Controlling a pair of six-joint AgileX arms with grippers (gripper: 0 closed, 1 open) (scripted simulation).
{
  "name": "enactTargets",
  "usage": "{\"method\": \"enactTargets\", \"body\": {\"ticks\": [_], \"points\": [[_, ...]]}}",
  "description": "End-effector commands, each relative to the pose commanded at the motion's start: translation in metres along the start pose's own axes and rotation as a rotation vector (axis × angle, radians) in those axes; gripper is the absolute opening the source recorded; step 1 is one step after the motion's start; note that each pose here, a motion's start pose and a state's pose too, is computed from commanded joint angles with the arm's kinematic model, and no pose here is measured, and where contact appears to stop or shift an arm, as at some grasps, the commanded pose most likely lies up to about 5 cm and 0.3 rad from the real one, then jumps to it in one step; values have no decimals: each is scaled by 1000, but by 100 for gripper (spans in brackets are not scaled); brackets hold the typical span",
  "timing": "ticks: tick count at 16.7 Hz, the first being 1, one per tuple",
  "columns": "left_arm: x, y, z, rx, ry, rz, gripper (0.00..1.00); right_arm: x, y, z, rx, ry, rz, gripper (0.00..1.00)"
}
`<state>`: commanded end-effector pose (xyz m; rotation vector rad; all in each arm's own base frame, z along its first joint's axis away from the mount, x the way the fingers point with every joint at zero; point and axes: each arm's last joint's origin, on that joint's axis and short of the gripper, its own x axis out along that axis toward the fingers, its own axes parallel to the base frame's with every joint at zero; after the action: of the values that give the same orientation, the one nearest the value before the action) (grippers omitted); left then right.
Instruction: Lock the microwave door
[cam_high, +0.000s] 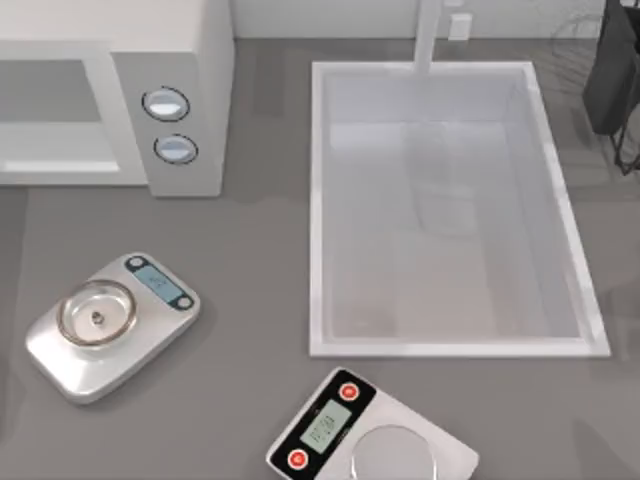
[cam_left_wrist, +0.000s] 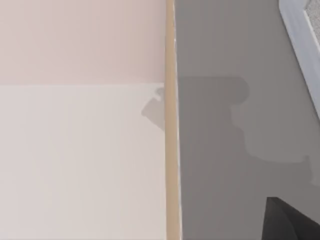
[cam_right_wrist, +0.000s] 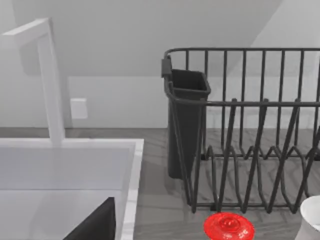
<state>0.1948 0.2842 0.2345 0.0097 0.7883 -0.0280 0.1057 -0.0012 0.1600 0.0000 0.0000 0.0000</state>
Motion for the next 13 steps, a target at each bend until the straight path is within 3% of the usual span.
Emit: {"method": "enactTargets", "body": {"ticks": [6, 13], "points": [[35, 1, -27, 53, -37, -9, 0, 0, 0, 0, 0, 0, 0, 100], [63, -1, -65, -5, -3, 7, 0, 0, 0, 0, 0, 0, 0, 100]]}}
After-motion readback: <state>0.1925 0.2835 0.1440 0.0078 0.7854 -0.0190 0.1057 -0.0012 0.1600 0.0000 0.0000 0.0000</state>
